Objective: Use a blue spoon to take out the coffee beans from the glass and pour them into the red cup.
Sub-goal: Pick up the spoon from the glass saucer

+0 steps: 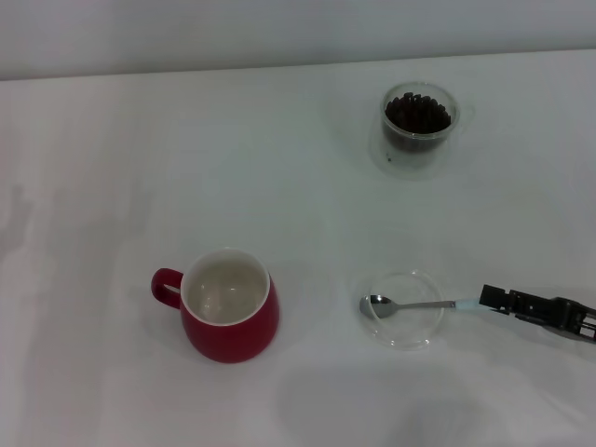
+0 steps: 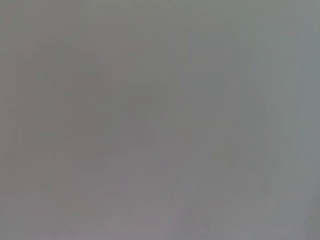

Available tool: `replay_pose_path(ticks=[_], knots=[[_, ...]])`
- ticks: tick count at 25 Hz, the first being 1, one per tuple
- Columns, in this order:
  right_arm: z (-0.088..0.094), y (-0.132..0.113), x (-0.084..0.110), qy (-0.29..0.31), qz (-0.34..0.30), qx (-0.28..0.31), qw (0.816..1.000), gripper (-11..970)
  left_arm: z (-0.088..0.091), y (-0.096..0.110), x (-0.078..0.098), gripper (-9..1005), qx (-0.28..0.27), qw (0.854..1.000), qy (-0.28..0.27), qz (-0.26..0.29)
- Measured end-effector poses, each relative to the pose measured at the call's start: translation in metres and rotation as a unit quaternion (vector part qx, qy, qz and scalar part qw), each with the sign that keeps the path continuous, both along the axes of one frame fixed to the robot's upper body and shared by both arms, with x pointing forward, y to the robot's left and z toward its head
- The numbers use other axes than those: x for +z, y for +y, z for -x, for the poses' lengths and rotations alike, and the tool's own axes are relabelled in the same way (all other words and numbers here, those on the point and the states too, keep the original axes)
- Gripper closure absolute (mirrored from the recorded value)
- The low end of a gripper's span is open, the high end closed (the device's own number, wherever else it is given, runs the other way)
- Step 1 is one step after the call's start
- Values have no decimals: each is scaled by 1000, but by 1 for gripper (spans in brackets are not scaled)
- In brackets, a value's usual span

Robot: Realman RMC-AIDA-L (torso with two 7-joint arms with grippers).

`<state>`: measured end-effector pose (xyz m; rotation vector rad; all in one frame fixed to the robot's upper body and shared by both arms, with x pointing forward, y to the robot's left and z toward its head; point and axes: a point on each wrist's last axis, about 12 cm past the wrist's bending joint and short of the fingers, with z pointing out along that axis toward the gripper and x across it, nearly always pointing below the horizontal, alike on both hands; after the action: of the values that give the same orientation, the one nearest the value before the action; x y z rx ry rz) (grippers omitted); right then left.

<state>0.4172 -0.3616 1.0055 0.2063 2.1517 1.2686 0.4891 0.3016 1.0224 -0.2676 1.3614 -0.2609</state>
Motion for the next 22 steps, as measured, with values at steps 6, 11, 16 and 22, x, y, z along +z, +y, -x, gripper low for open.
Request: replay_pose_path(ticks=[6,11,16,22], knots=[[-1,0,0,4,4,7,1000,431,0,0,0,102,0,1000,0,1],[0,-1,-1,9,7,9,1000,551,0,0,0,102,0,1000,0,1],[1,-2,-1,11,7,8,1000,556,0,-1,0,103,-1,1000,0,1],[0,-1,-1,10,7,10,1000,563,0,-1,0,103,-1,1000,0,2]])
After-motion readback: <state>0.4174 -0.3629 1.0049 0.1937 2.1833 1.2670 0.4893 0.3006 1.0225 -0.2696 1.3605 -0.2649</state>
